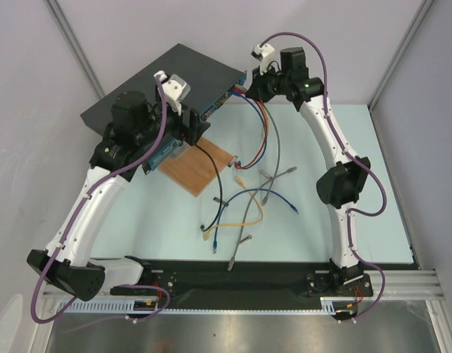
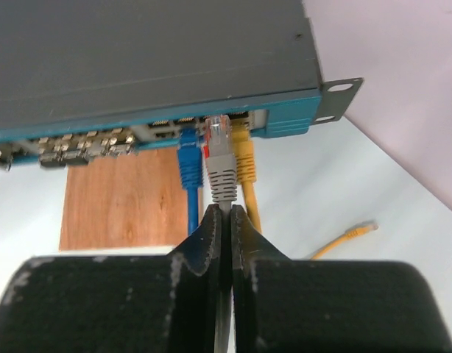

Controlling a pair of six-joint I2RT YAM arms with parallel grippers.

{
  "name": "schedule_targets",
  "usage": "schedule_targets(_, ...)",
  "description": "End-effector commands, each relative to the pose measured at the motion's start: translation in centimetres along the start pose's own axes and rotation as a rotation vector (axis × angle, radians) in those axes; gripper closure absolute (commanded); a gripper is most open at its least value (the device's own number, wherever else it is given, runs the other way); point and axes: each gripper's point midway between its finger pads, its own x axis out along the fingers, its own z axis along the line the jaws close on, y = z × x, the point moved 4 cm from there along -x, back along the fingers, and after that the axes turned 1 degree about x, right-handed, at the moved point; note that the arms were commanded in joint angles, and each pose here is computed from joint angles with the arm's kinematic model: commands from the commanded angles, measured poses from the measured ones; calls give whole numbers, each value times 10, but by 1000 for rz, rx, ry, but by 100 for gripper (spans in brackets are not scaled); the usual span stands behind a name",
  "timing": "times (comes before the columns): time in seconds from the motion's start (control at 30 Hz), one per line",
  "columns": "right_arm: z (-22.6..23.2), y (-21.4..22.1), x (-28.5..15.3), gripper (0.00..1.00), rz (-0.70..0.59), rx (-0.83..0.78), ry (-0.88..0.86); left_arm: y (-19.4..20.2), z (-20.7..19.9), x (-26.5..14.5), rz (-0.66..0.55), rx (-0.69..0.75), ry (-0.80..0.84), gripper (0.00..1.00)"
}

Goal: Insert the plug into the switch port
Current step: Insert the connector into the switch port.

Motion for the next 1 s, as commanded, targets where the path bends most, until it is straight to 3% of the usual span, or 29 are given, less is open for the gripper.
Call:
schedule_targets(0.0, 16, -46, -56, 100, -100, -169, -32, -25, -16, -1, -107, 49, 139, 11)
schedule_targets(0.17, 51, -69, -124, 100, -180, -316, -70, -43, -33, 4, -165, -2, 290, 11)
schedule_targets(0.37, 101, -71, -149, 100, -184, -422, -176, -75, -47, 15, -216, -381, 398, 12)
schedule_targets(0.5, 129, -66, -150, 100, -169, -467, -221, -75, -43, 21, -206, -631, 461, 14)
schedule_targets(0.7, 156, -62, -143, 100, -156, -494, -265, -77, -38, 17, -242, -727, 543, 18)
schedule_targets(0.83, 165, -65, -139, 100, -173, -500, -283, -69, -37, 23, -211, -757, 545, 30)
schedule_targets(0.97, 171, -70, -137, 100, -193, -501, -295, -59, -33, 31, -182, -801, 517, 34)
